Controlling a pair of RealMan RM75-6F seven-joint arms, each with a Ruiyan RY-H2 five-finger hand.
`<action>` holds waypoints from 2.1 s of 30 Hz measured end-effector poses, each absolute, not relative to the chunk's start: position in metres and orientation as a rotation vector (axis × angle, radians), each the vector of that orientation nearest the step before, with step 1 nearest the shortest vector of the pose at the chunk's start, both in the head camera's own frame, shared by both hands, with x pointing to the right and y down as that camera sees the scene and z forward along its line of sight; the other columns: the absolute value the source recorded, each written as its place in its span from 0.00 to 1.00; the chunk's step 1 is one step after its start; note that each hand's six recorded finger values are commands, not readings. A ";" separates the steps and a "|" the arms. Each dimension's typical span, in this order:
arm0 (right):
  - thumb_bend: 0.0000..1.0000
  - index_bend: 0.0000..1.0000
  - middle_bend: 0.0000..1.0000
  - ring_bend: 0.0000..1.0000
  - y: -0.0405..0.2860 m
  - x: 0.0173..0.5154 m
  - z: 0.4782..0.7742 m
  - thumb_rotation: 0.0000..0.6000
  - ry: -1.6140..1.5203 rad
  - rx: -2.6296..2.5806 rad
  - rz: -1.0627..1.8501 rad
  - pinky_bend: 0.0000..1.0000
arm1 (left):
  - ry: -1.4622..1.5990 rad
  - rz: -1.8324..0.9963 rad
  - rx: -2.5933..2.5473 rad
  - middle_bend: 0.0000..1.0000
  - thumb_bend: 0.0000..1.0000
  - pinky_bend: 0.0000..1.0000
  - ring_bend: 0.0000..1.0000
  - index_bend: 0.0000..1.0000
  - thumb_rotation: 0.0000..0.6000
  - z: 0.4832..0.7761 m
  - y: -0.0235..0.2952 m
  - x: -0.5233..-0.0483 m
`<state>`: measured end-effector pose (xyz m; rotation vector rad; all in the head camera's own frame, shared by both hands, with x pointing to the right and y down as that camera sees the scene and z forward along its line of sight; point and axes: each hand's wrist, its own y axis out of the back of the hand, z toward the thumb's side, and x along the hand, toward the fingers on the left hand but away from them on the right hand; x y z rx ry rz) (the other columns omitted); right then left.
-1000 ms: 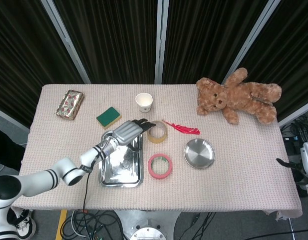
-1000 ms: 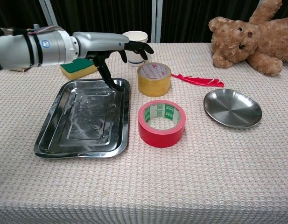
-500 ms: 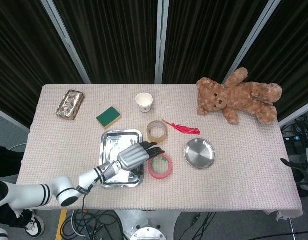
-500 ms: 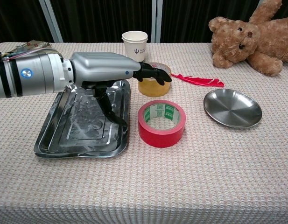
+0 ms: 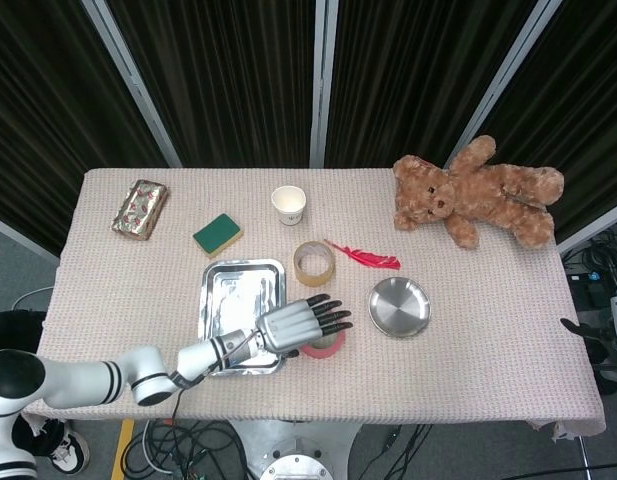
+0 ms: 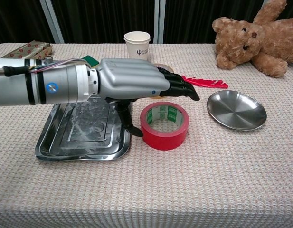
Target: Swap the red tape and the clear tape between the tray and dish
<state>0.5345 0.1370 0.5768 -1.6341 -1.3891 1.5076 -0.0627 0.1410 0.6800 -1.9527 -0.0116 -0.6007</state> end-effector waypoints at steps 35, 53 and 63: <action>0.00 0.00 0.00 0.00 0.140 0.541 0.584 1.00 -1.406 -1.640 1.526 0.00 | -0.124 -0.559 -1.837 0.26 0.25 0.15 0.05 0.29 1.00 0.683 0.143 -0.046; 0.00 0.00 0.00 0.00 0.136 0.524 0.584 1.00 -1.361 -1.650 1.517 0.00 | 0.014 -0.872 -1.772 0.26 0.24 0.17 0.05 0.28 1.00 0.683 0.113 -0.169; 0.00 0.00 0.00 0.00 0.134 0.517 0.587 1.00 -1.338 -1.656 1.527 0.00 | 0.028 -1.010 -1.787 0.10 0.18 0.20 0.05 0.01 1.00 0.700 0.108 -0.196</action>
